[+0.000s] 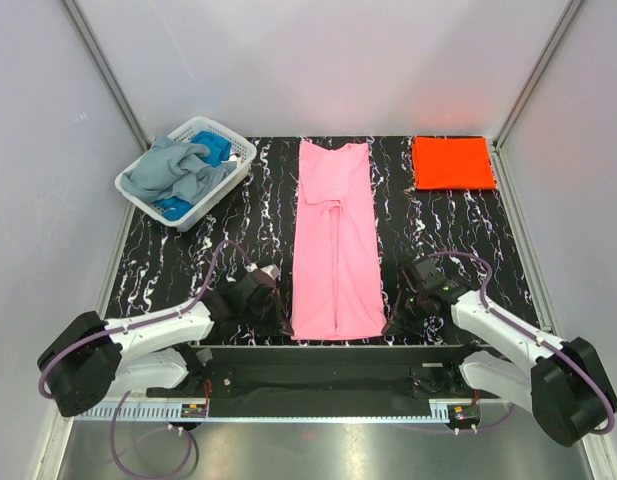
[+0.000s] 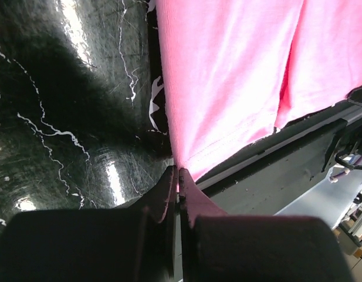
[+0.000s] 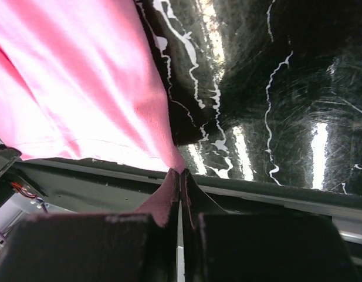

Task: Fold and stack the t-shirts
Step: Fold the tshirt

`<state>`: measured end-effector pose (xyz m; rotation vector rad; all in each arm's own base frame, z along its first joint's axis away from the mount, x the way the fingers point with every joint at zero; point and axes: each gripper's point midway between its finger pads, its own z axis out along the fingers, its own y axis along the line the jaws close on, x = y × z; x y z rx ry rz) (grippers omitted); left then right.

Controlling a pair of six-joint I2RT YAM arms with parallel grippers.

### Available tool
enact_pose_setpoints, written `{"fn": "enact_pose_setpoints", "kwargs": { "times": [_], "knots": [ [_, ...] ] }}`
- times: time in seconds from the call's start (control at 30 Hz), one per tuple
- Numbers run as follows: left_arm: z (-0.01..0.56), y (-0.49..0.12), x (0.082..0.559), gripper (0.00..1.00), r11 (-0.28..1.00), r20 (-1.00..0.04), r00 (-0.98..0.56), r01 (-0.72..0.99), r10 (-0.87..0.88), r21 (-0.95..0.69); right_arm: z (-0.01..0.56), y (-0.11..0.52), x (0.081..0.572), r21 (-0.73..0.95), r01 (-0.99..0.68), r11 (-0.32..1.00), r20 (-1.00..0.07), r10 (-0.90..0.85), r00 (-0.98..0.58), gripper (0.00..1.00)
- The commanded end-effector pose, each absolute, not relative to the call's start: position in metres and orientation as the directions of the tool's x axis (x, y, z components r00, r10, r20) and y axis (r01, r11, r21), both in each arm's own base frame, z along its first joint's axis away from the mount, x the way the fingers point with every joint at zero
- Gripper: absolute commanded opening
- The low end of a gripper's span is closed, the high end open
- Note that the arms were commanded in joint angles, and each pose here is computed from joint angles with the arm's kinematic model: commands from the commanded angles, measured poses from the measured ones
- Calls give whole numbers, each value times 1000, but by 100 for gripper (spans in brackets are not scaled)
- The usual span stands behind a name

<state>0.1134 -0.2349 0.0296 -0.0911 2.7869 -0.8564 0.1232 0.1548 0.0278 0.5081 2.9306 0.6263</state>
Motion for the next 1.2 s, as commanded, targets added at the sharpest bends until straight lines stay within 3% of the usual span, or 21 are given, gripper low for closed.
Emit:
{"fn": "enact_pose_setpoints", "kwargs": {
  "times": [0.0,0.1,0.13,0.23,0.37,0.77,0.9,0.93,1.17],
  "knots": [
    [27,-228,112,8,842,-197,-971,-11,-139,-540,33,158,122,432,302,850,-32,349,-937,0],
    [28,-230,110,20,840,-190,-973,-5,-129,-543,32,161,120,440,302,846,-25,348,-937,0],
    [28,-231,109,34,839,-191,-974,4,-120,-545,31,161,119,441,301,846,-23,346,-938,0],
    [30,-235,105,45,833,-202,-975,38,-89,-552,30,162,119,444,304,843,-20,349,-937,0],
    [27,-238,101,47,829,-204,-974,34,-98,-559,31,164,120,453,302,839,-21,349,-937,0],
    [4,-231,107,33,867,-208,-970,-7,-128,-499,33,166,121,458,291,840,-28,341,-940,0],
    [6,-231,106,11,866,-205,-970,-12,-132,-500,33,165,119,454,292,842,-28,340,-940,0],
    [7,-231,106,0,865,-207,-969,-13,-134,-502,34,165,120,454,290,843,-30,340,-940,0],
    [29,-242,112,0,841,-205,-969,-7,-140,-541,45,168,127,466,272,842,-51,332,-942,0]
  ]
}}
